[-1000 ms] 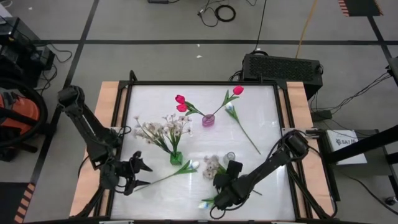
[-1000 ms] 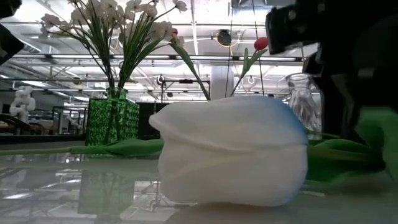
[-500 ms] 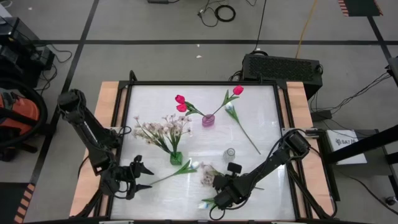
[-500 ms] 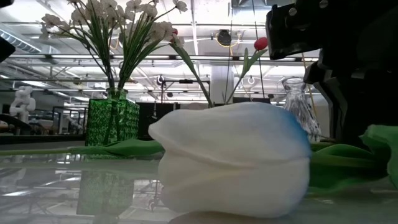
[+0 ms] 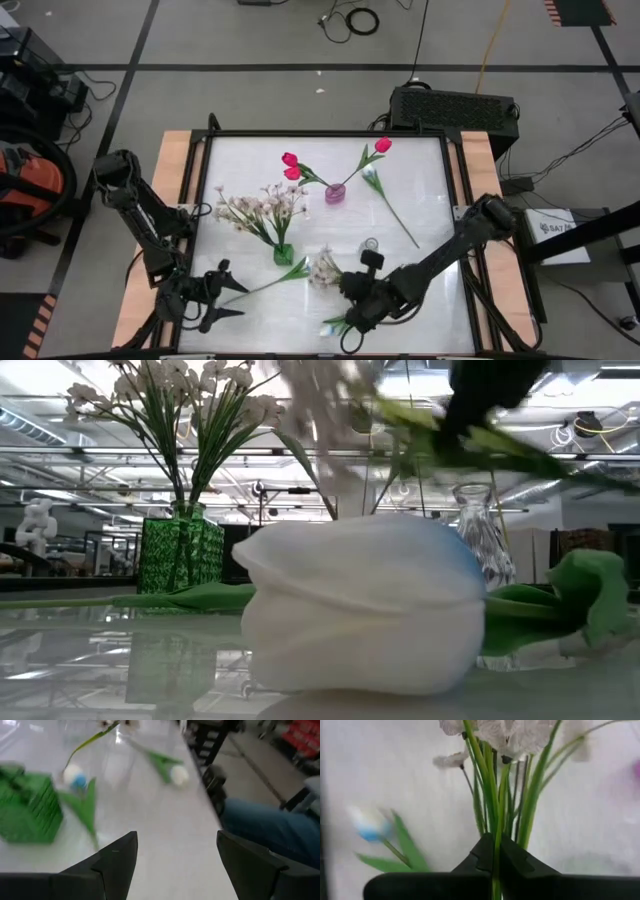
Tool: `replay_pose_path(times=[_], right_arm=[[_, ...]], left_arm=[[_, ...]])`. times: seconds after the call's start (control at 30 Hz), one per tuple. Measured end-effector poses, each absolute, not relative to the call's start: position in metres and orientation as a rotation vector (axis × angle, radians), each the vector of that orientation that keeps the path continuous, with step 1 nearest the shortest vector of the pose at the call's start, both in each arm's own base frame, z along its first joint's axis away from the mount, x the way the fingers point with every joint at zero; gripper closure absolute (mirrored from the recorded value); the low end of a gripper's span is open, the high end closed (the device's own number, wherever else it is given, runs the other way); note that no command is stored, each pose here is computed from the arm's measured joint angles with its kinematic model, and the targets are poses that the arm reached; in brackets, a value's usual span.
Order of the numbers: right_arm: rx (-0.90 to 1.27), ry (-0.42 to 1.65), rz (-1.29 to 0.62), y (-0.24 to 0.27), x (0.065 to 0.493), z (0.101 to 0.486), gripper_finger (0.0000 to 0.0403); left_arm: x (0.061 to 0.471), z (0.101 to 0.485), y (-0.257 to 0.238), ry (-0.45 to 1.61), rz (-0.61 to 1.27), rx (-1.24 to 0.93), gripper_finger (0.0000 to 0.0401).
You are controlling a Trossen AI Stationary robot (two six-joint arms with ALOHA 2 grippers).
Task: Sort flowers into vase by color
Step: Put the white flowers into the green vase
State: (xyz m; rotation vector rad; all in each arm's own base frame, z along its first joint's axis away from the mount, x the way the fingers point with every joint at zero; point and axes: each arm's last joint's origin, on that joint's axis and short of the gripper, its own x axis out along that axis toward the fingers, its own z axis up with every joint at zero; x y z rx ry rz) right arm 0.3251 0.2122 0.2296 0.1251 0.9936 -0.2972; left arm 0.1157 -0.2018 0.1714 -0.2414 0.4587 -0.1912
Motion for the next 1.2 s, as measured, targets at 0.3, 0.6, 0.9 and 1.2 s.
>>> replay_pose_path(times=[0.3, 0.6, 0.9, 1.2], right_arm=[[0.187, 0.565, -0.035, 0.219, 0.327, 0.310, 0.0400], [0.054, 0.120, -0.014, 0.220, 0.338, 0.361, 0.0401], [-0.046, -0.061, -0.066, 0.217, 0.376, 0.345, 0.0401], [-0.041, -0.150, -0.108, 0.209, 0.394, 0.335, 0.0401]], left_arm=[[0.132, 0.186, -0.220, 0.199, -0.242, -0.234, 0.0122], [0.163, 0.208, -0.213, -0.046, -0.129, -0.129, 0.0122], [0.203, 0.259, -0.208, -0.188, -0.018, -0.021, 0.0122], [0.222, 0.277, -0.204, -0.148, 0.088, 0.036, 0.0122]])
